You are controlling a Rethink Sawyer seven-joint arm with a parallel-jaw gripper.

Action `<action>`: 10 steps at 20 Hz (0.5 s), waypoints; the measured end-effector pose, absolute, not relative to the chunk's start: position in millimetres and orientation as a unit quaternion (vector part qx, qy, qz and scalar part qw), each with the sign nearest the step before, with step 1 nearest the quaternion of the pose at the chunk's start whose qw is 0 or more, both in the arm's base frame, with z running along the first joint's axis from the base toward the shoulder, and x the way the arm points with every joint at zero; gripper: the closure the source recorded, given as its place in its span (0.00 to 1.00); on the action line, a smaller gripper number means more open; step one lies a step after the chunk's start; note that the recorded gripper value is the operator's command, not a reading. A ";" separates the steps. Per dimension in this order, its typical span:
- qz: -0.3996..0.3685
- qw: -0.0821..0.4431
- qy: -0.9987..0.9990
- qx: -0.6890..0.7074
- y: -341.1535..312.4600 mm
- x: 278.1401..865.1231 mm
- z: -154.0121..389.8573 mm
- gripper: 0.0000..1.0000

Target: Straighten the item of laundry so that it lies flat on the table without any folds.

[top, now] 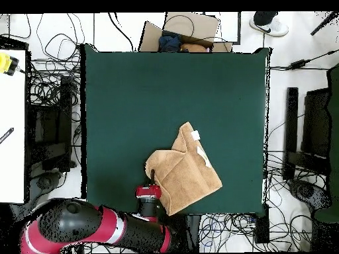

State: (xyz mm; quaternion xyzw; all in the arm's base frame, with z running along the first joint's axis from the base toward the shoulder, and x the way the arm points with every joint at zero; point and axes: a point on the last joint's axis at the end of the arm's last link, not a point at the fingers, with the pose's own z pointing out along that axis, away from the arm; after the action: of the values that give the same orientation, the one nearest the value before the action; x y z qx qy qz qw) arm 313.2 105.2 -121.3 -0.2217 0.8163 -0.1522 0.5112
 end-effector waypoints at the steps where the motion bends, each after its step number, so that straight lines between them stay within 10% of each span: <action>1: -0.151 0.511 0.817 -0.221 104.9 313.2 -121.1 1.00; 10: -0.141 0.507 0.825 -0.207 104.5 314.1 -119.2 1.00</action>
State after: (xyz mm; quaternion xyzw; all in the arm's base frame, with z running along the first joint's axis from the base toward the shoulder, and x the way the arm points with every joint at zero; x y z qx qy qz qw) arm 314.1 104.5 -119.2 -0.2068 0.8247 -0.1413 0.5071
